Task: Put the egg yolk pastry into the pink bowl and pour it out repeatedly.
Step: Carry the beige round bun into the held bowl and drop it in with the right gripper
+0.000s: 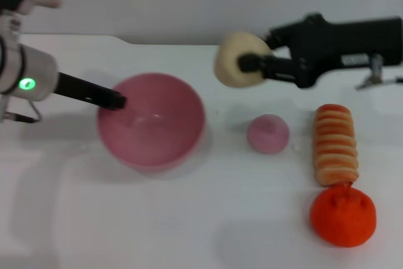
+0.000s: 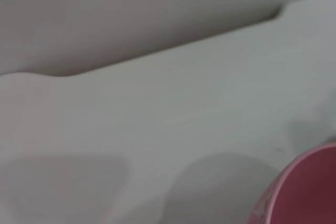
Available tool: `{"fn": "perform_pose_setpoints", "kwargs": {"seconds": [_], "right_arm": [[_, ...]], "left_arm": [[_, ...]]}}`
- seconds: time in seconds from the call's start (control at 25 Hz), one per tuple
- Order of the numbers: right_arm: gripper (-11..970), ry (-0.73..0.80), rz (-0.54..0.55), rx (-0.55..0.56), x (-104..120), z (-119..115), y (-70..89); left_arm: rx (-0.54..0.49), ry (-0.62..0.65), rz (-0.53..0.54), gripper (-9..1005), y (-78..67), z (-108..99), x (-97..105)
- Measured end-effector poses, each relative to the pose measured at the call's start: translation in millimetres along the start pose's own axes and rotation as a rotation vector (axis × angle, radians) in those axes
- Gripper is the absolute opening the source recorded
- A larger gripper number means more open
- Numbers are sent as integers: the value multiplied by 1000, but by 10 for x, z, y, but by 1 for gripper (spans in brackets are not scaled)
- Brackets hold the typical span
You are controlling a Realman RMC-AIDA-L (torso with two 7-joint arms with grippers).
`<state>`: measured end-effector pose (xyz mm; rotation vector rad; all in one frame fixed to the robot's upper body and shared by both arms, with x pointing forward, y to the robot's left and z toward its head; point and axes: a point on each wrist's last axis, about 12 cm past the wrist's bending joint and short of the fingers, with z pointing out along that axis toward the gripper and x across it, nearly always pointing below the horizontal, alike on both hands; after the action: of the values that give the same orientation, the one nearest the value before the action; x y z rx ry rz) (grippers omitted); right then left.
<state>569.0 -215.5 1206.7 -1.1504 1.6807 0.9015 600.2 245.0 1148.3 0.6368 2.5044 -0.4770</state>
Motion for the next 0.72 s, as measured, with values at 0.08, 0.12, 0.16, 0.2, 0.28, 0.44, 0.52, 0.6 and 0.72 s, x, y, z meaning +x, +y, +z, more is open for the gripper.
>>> {"fn": "perform_pose_setpoints", "kwargs": {"seconds": [0.08,0.12,0.16,0.2,0.28,0.44,0.52,0.6,0.72], "right_arm": [[289,22,-26,-19,-116,106,-20],[280,53,-28,-31,-143,190,-35],[271,78,-27,-40,-159,261,-47],[263,115,-25,-51,-168,352,-58],[245,189,-15,-61,-145,511,-71],[264,312,-16,-41,-58,719,-49],[301,334,-22,-38,-40,751,-21],[338,335,-16,-33,-43,743,-12],[393,313,-10,-2,-56,663,-15]], "left_arm": [[35,9,33,0,-133,68,-41],[52,11,47,0,-191,93,-60],[70,11,63,0,-257,121,-85],[83,10,75,0,-305,139,-106],[101,6,100,0,-390,167,-159],[109,-5,117,0,-439,173,-221],[107,-9,118,0,-437,169,-236],[101,-18,115,0,-421,160,-251],[95,-26,115,0,-406,154,-260]]}}
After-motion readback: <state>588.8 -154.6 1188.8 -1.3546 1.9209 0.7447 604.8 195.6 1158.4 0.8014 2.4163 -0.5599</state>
